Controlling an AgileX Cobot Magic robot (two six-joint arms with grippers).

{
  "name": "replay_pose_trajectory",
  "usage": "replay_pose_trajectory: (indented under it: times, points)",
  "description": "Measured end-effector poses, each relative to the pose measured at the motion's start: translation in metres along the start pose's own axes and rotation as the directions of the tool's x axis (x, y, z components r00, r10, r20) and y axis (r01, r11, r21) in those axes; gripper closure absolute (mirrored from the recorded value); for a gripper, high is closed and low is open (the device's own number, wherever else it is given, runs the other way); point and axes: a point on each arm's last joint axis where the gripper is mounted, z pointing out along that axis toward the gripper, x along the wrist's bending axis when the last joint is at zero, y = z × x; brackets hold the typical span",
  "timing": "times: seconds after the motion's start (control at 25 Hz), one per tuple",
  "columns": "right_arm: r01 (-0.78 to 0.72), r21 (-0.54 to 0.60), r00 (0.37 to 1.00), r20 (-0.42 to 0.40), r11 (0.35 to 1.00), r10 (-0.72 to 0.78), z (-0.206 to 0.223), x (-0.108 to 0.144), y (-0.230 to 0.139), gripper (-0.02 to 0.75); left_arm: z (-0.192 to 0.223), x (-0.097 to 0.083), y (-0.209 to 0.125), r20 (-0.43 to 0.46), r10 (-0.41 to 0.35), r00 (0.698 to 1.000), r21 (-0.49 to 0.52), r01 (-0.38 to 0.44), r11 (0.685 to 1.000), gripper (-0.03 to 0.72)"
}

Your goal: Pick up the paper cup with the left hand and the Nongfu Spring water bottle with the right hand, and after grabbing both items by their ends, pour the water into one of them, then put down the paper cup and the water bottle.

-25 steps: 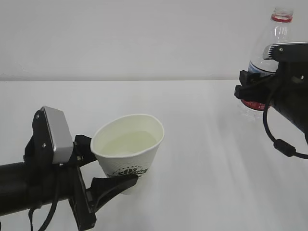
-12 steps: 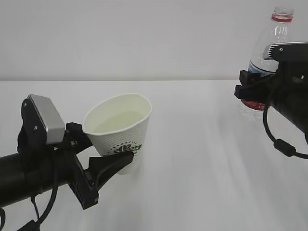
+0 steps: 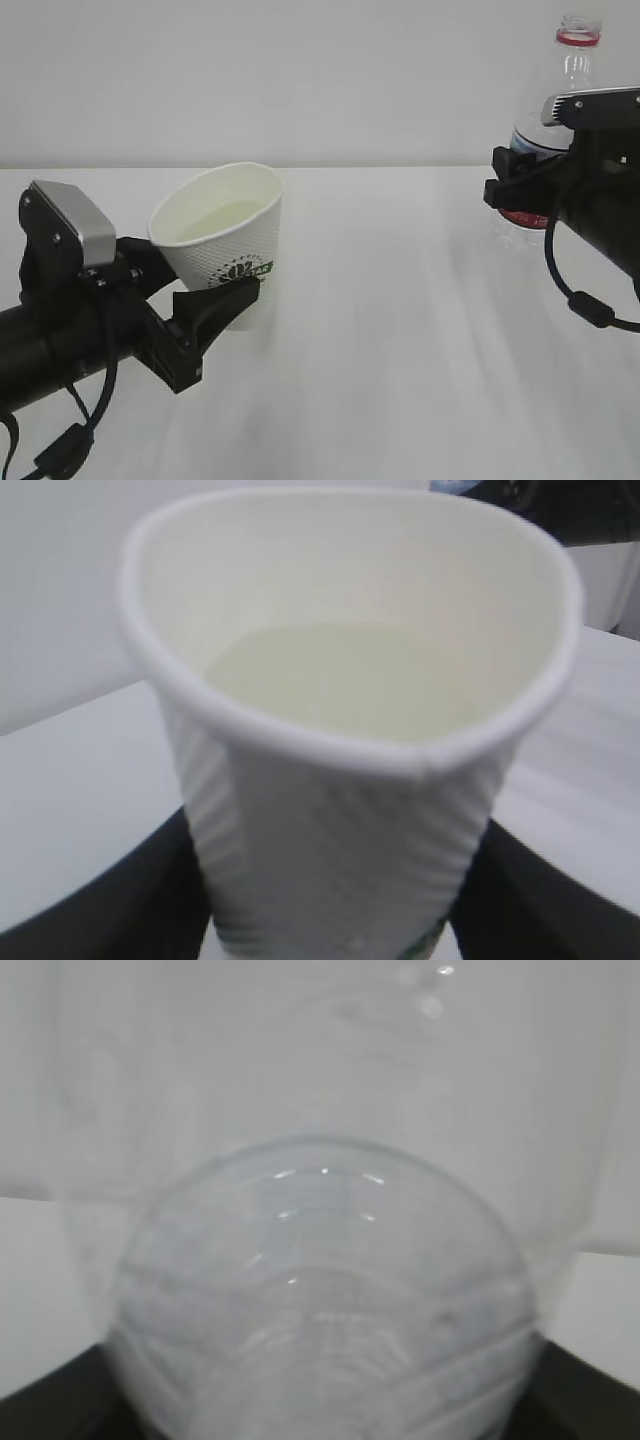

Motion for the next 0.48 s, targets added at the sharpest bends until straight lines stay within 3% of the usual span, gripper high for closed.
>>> replay_pose_trajectory:
  times: [0.48]
  points:
    - [0.000, 0.000, 1.000, 0.000, 1.000, 0.000, 0.000, 0.000, 0.000, 0.234, -0.003, 0.019, 0.000, -0.108, 0.003, 0.994, -0.006, -0.004, 1.000, 0.195]
